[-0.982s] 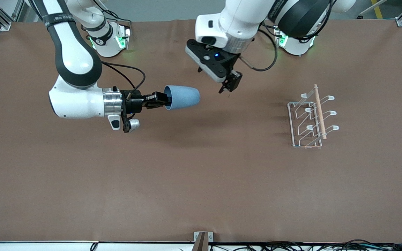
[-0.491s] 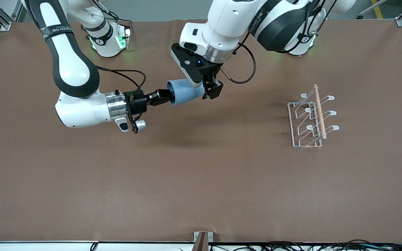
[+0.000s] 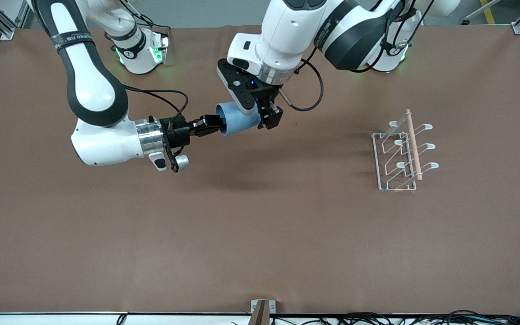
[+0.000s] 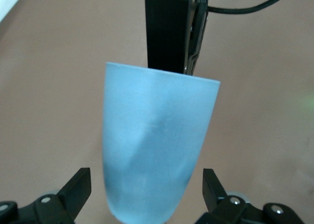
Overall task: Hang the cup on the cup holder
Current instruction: 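Grasp the cup base with the left gripper from the right gripper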
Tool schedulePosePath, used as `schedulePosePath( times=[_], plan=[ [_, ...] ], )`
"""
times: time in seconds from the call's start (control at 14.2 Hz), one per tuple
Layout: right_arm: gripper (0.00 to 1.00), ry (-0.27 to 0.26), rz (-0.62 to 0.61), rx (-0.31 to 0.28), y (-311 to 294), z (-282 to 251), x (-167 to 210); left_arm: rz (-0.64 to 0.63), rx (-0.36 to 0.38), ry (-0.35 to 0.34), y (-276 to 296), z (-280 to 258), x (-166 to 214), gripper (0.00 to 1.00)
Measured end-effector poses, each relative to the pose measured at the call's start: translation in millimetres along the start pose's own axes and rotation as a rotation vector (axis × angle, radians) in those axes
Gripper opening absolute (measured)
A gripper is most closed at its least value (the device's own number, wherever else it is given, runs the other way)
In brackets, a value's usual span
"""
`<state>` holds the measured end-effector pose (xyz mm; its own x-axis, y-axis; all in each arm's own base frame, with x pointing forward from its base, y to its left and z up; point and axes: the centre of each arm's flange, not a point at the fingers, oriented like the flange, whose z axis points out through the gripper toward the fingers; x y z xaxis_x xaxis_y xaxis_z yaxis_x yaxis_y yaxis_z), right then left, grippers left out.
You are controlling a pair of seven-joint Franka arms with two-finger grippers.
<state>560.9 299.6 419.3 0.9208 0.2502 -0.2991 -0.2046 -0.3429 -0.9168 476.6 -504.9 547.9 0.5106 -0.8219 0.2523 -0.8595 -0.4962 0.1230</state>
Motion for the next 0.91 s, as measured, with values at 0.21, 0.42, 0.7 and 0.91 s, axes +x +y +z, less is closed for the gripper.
schedulePosePath(
  times=[0.21,0.42,0.7,0.91],
  plan=[
    [0.04,-0.001,-0.001,0.0,-0.3,0.0,0.0,0.013,0.002,0.014,-2.2,8.0,3.4,0.99],
    [0.05,0.004,0.001,0.0,0.4,-1.1,1.0,0.024,0.004,0.029,-3.2,16.2,7.1,0.88],
    [0.05,0.008,0.007,0.003,4.7,-7.6,3.5,0.037,0.005,0.049,-1.1,20.8,11.0,0.75],
    [0.07,0.011,0.011,0.003,7.5,-7.9,5.5,0.052,0.023,0.045,-1.5,25.4,11.8,0.75]
  ],
)
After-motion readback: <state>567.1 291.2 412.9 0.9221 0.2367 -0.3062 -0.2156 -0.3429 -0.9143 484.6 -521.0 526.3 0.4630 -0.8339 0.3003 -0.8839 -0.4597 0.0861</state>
